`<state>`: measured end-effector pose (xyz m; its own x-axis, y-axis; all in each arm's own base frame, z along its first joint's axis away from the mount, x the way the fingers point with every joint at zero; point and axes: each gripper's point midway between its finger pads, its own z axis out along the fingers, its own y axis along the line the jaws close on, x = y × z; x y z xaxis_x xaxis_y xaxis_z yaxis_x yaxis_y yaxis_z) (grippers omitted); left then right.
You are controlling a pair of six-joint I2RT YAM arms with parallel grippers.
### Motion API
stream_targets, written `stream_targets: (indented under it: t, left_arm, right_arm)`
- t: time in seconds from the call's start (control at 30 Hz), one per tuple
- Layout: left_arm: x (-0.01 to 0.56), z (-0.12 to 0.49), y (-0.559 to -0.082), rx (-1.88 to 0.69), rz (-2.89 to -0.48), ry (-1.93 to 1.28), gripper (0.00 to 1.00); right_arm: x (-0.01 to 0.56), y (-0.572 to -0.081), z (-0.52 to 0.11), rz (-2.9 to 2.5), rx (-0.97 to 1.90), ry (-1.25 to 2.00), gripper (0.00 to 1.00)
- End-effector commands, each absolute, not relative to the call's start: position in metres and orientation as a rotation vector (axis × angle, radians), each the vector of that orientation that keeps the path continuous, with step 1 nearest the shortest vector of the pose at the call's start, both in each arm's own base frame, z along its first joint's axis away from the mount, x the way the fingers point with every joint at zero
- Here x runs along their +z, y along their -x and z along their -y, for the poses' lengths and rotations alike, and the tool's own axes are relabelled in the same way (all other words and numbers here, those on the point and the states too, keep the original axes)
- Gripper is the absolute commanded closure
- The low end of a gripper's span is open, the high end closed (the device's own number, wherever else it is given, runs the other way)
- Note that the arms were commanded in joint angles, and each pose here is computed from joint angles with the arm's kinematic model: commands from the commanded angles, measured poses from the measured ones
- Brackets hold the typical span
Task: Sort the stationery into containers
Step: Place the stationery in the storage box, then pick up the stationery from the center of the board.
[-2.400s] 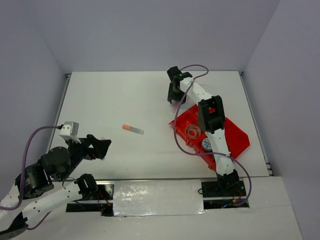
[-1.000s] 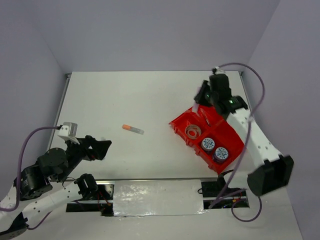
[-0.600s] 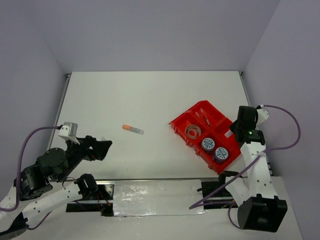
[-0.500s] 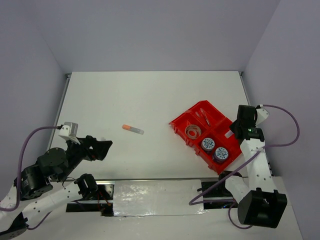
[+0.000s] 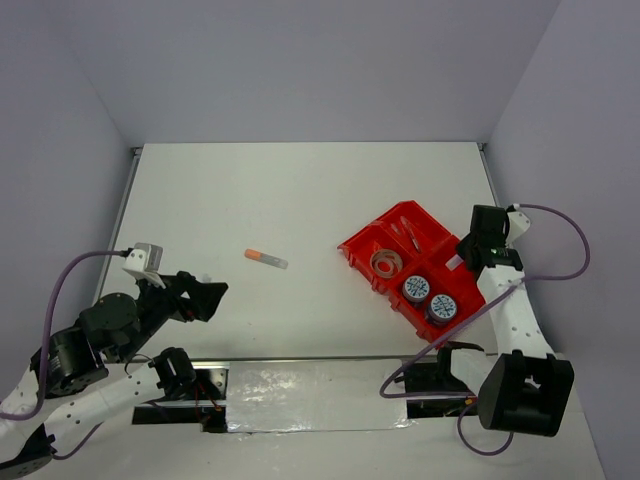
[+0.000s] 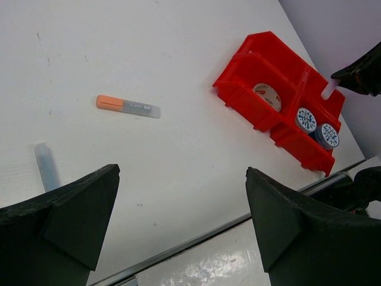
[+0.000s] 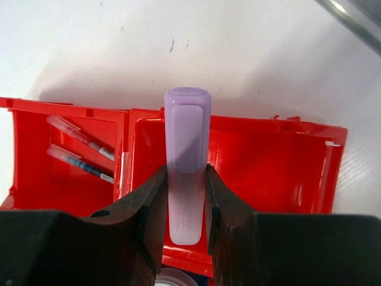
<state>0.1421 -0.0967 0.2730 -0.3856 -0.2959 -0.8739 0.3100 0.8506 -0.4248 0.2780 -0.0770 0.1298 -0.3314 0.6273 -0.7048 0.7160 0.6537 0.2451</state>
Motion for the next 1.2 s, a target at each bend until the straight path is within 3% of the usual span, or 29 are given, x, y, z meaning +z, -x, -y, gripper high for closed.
stream_targets:
  t: [0.0,0.03,0.07,0.1,0.3,0.4,0.47,0.5,0.63,0.77,0.87,0.93,0.97,1.03,1.07,1.13,1.17]
  left_arm:
    - [0.287,0.103,-0.144,-0.682,-1.813,-0.024,0.01]
    - [0.288,0.103,-0.144,-0.683,-1.811,-0.024,0.01]
    - [0.288,0.102,-0.143,-0.685,-1.808,-0.023,0.01]
    - [0.288,0.102,-0.143,-0.685,-1.81,-0.025,0.01]
    - [0.289,0.102,-0.143,-0.689,-1.806,-0.026,0.01]
    - [0.288,0.102,-0.143,-0.683,-1.811,-0.022,0.01]
    - [0.288,0.1,-0.145,-0.675,-1.812,-0.002,0.01]
    - [0.286,0.095,-0.147,-0.648,-1.816,0.021,0.01]
    - [0.282,0.07,-0.152,-0.565,-1.826,0.191,0.01]
    - [0.279,0.051,-0.152,-0.519,-1.819,0.291,0.01]
    - [0.279,0.041,-0.151,-0.506,-1.804,0.347,0.01]
    - [0.278,0.038,-0.151,-0.501,-1.804,0.365,0.01]
    - [0.277,0.037,-0.151,-0.493,-1.806,0.367,0.01]
    - [0.277,0.039,-0.152,-0.487,-1.811,0.353,0.01]
    - [0.278,0.042,-0.152,-0.499,-1.813,0.343,0.01]
    - [0.277,0.046,-0.153,-0.491,-1.823,0.315,0.01]
    - [0.276,0.048,-0.153,-0.492,-1.828,0.304,0.01]
  right_arm:
    - [0.126,-0.29,0.077,-2.047,-0.114,-1.013,0.82]
    - [0.125,-0.291,0.073,-2.059,-0.088,-0.995,0.77]
    - [0.124,-0.292,0.072,-2.06,-0.08,-0.981,0.53]
    - [0.125,-0.293,0.071,-2.057,-0.075,-0.977,0.46]
    - [0.149,-0.295,0.063,-2.015,-0.005,-0.908,0.33]
    - [0.175,-0.295,0.053,-1.973,0.062,-0.852,0.31]
    - [0.196,-0.302,0.02,-1.959,0.225,-0.7,0.2]
    - [0.212,-0.301,0.005,-1.926,0.286,-0.608,0.01]
    - [0.265,-0.29,-0.115,-1.848,0.608,-0.147,0.0]
    - [0.272,-0.276,-0.204,-1.887,0.74,0.16,0.0]
    - [0.223,-0.282,-0.276,-2.051,0.673,0.445,0.0]
    - [0.222,-0.289,-0.306,-2.061,0.581,0.611,0.0]
    - [0.183,-0.29,-0.329,-2.138,0.512,0.714,0.0]
    - [0.183,-0.297,-0.36,-2.116,0.493,0.879,0.01]
    - [0.146,-0.301,-0.373,-2.178,0.462,0.964,0.02]
    - [0.144,-0.306,-0.4,-2.153,0.46,1.086,0.04]
    - [0.109,-0.31,-0.406,-2.21,0.405,1.143,0.05]
